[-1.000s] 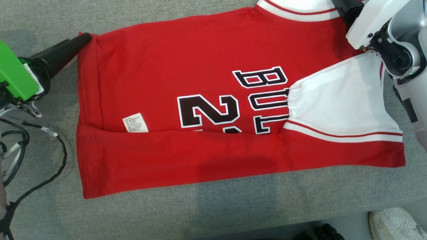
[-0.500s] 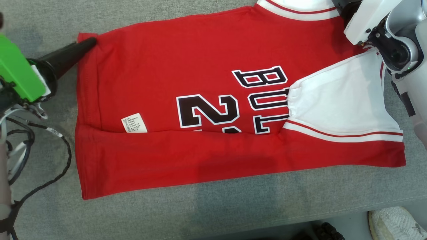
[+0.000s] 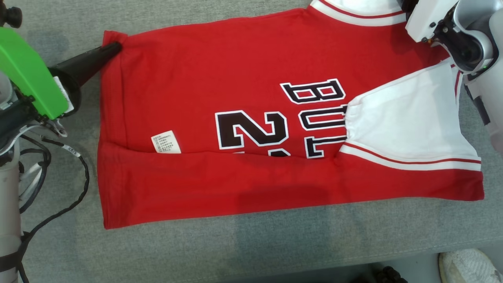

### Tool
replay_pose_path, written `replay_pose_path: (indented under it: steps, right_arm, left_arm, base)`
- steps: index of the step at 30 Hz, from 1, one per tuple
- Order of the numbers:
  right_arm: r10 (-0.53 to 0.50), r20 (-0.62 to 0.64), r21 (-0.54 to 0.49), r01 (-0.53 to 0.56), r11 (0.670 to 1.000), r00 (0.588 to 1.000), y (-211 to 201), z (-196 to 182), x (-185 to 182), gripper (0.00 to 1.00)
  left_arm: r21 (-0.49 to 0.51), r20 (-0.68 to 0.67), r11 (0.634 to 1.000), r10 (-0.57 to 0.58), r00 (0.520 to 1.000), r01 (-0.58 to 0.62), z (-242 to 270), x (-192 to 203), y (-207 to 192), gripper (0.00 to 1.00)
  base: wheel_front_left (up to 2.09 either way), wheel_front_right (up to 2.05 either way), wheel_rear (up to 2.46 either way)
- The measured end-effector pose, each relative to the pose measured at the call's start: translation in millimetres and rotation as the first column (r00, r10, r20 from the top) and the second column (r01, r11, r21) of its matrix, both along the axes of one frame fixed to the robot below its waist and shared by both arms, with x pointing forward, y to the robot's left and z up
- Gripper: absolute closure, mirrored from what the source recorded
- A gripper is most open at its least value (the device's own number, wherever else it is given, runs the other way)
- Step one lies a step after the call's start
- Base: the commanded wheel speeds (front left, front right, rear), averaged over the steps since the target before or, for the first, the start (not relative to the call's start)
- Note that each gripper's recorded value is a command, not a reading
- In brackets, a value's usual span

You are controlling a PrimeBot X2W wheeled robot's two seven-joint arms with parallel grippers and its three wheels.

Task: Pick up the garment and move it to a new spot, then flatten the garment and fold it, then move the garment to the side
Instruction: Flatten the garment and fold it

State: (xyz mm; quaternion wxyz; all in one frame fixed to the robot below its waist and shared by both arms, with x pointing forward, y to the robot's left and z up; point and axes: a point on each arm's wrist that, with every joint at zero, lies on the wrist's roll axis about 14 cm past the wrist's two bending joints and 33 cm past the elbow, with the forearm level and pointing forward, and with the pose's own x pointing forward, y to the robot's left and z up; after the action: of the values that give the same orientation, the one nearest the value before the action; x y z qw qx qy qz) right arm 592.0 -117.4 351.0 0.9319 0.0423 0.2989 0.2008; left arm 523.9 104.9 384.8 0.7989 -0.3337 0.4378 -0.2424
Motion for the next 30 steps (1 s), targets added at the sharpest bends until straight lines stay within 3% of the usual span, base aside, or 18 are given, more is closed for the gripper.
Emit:
replay_pose_path:
  steps: [12, 24, 26, 27, 29, 30]
  right_arm:
    - [0.019, 0.013, -0.023, -0.019, 1.000, 1.000, 10.9, 9.8, 27.3, 0.00]
    - [0.012, -0.055, -0.063, -0.016, 0.998, 0.998, 14.2, 2.1, 35.5, 0.00]
    - [0.004, -0.063, -0.069, -0.009, 0.998, 0.998, 13.5, 1.5, 36.1, 0.02]
    - [-0.004, -0.073, -0.076, -0.002, 0.997, 0.997, 10.9, 1.2, 38.0, 0.22]
    - [-0.016, -0.075, -0.077, 0.010, 0.997, 0.997, 9.3, 1.2, 40.5, 0.27]
    - [-0.021, -0.079, -0.078, 0.015, 0.997, 0.997, 8.7, -0.2, 40.3, 0.35]
  left_arm:
    - [0.143, 0.012, 0.988, -0.059, 0.998, 0.057, -7.9, -14.2, 9.6, 1.00]
    - [0.157, 0.019, 0.985, -0.077, 0.997, 0.073, -6.1, -17.0, 9.2, 1.00]
    - [0.155, 0.018, 0.985, -0.077, 0.997, 0.073, -6.0, -17.2, 8.7, 1.00]
    - [0.152, 0.018, 0.986, -0.079, 0.997, 0.076, -6.1, -17.4, 6.8, 1.00]
    - [0.145, 0.018, 0.987, -0.077, 0.997, 0.074, -6.5, -17.1, 4.8, 1.00]
    - [0.143, 0.019, 0.987, -0.076, 0.997, 0.073, -6.8, -17.0, 4.2, 1.00]
  base:
    - [0.00, 0.00, 0.00]
    - [0.00, 0.00, 0.00]
    - [0.00, 0.00, 0.00]
    - [0.00, 0.00, 0.00]
    - [0.00, 0.00, 0.00]
    - [0.00, 0.00, 0.00]
